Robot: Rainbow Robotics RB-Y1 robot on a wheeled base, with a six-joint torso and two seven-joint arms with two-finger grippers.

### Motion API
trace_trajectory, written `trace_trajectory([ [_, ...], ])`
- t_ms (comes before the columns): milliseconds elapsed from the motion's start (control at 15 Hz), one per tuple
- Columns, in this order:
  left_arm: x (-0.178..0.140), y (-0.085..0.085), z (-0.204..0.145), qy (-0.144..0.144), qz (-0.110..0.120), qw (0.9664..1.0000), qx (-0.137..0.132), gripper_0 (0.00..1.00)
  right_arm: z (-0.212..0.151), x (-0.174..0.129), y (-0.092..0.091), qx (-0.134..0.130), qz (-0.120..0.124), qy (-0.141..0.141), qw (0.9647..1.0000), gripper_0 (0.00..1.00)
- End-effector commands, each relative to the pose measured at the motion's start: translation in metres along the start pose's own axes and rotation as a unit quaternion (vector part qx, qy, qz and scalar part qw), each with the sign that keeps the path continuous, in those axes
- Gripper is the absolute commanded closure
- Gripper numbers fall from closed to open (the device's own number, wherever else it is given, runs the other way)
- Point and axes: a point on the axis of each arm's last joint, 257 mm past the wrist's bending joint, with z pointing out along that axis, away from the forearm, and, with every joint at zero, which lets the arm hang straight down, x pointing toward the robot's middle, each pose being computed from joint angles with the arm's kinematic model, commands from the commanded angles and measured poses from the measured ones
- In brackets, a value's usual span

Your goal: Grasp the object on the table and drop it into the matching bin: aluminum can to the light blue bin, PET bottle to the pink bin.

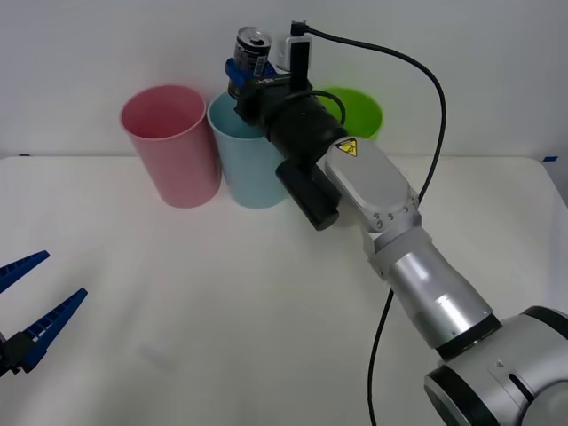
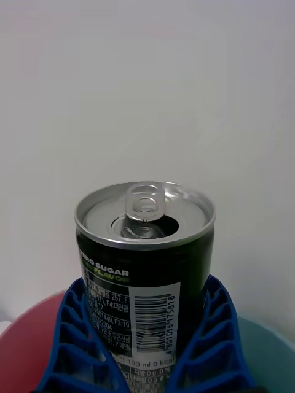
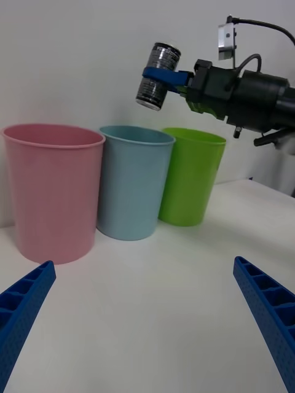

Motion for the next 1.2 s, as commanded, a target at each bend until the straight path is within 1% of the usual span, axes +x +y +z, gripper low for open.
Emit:
trace_trajectory([
  [67, 0.0, 0.0, 0.0, 0.0, 0.0, 1.0, 0.0, 0.0, 0.0109, 0.0085, -0.0046, 0.011, -0.009, 0.014, 0.9998, 1.0],
  [333, 0.0, 0.0, 0.0, 0.0, 0.0, 1.0, 0.0, 0.0, 0.0117, 0.0091, -0.0034, 0.011, -0.014, 0.015, 0.9997, 1.0],
  [400, 0.0, 0.0, 0.0, 0.0, 0.0, 1.0, 0.0, 0.0, 0.0112, 0.0109, -0.0039, 0.012, -0.016, 0.016, 0.9997, 0.98],
  [467, 0.0, 0.0, 0.0, 0.0, 0.0, 1.0, 0.0, 0.0, 0.0112, 0.0109, -0.0039, 0.012, -0.018, 0.016, 0.9996, 0.83],
  [600, 0.0, 0.0, 0.0, 0.0, 0.0, 1.0, 0.0, 0.0, 0.0112, 0.0107, -0.0042, 0.012, -0.023, 0.016, 0.9995, 0.04],
  [667, 0.0, 0.0, 0.0, 0.0, 0.0, 1.0, 0.0, 0.0, 0.0112, 0.0107, -0.0042, 0.012, -0.025, 0.016, 0.9995, 0.0],
  [933, 0.0, 0.0, 0.0, 0.0, 0.0, 1.0, 0.0, 0.0, 0.0107, 0.0111, -0.0061, 0.013, -0.028, 0.017, 0.9994, 0.0],
  [1067, 0.0, 0.0, 0.0, 0.0, 0.0, 1.0, 0.0, 0.0, 0.0098, 0.0094, -0.0064, 0.01, -0.028, 0.016, 0.9994, 0.0],
  [1200, 0.0, 0.0, 0.0, 0.0, 0.0, 1.0, 0.0, 0.0, 0.0024, 0.0036, -0.0045, 0.003, -0.03, 0.006, 0.9995, 0.0],
])
